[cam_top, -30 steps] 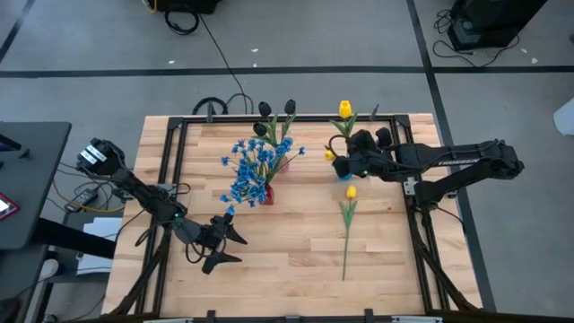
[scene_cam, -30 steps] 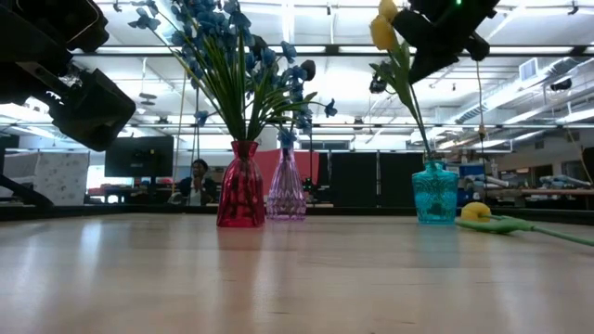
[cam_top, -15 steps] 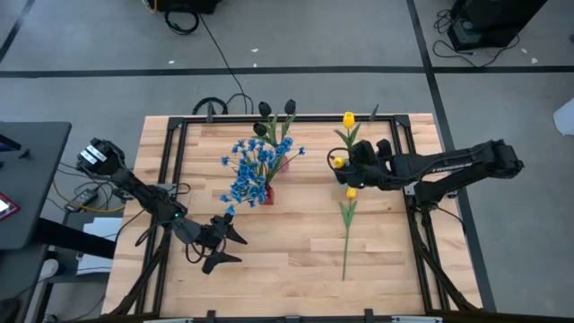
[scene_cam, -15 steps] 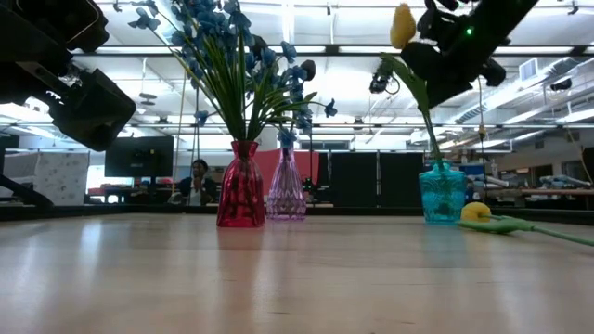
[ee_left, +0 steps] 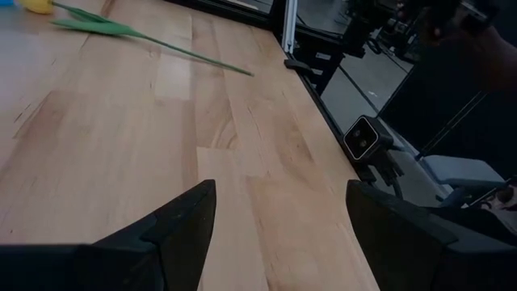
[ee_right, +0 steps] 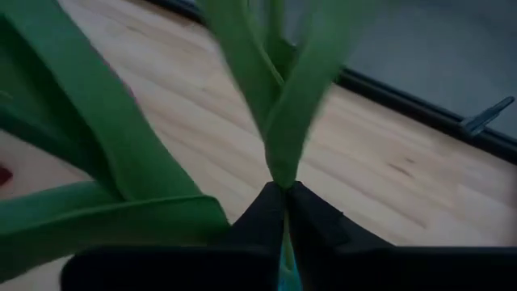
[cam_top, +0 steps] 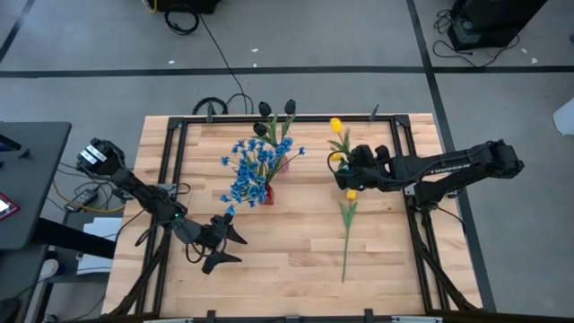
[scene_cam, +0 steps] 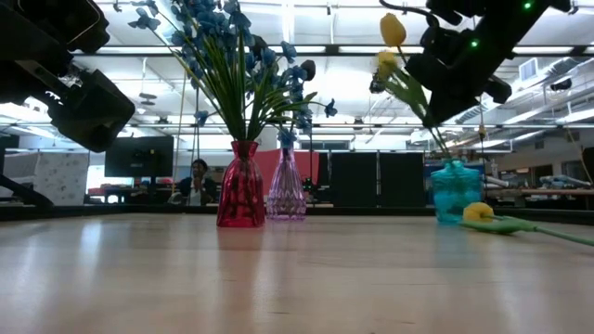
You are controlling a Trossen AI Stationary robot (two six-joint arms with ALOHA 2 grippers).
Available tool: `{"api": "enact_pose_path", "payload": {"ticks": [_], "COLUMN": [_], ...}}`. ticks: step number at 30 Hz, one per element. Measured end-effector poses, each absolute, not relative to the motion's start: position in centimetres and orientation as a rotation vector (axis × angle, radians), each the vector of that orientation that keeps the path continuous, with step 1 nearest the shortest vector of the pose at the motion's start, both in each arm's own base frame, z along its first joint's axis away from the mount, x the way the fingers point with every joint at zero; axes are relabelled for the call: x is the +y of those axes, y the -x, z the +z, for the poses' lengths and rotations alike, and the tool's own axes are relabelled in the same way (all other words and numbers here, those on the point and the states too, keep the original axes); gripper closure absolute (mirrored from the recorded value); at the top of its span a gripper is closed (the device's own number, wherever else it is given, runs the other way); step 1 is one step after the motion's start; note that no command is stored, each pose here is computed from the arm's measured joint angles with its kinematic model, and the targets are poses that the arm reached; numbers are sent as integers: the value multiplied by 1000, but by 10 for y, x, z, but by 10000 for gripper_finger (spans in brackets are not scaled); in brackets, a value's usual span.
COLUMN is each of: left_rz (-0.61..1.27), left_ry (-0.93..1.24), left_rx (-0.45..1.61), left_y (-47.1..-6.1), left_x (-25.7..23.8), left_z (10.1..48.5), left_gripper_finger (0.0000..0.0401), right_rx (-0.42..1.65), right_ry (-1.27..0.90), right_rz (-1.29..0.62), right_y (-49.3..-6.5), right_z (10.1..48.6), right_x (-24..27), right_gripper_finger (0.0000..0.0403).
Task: Sort flowers into vase by color
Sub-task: Put the yellow tulip into the blue vase
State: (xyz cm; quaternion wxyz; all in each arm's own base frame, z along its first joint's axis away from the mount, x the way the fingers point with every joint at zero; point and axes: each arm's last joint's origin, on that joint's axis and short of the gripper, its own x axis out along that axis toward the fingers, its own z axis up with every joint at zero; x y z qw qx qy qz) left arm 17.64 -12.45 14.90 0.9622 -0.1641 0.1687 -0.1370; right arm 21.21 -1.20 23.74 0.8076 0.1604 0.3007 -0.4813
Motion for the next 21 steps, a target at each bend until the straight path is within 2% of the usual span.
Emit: {"api": "enact_pose_path", "payload": {"ticks": [10, 17, 21], "left_rz": [-278, -277, -279], "left_ry": [334, 338, 343], "left_rx": [341, 340, 332], "left_y": [-176, -176, -177], "left_x": [-124, -125, -125], "left_z": [149, 149, 150], "left_gripper_finger": [119, 119, 119], "right_rx": [674, 670, 739], "right_ry": [-308, -362, -413], "right_rz": [-1009, -1004, -1003], "right_y": [-210, -199, -190], "right_z": [245, 289, 301], "right_x": [-12, -12, -10], "right_gripper_finger": [263, 254, 254]}}
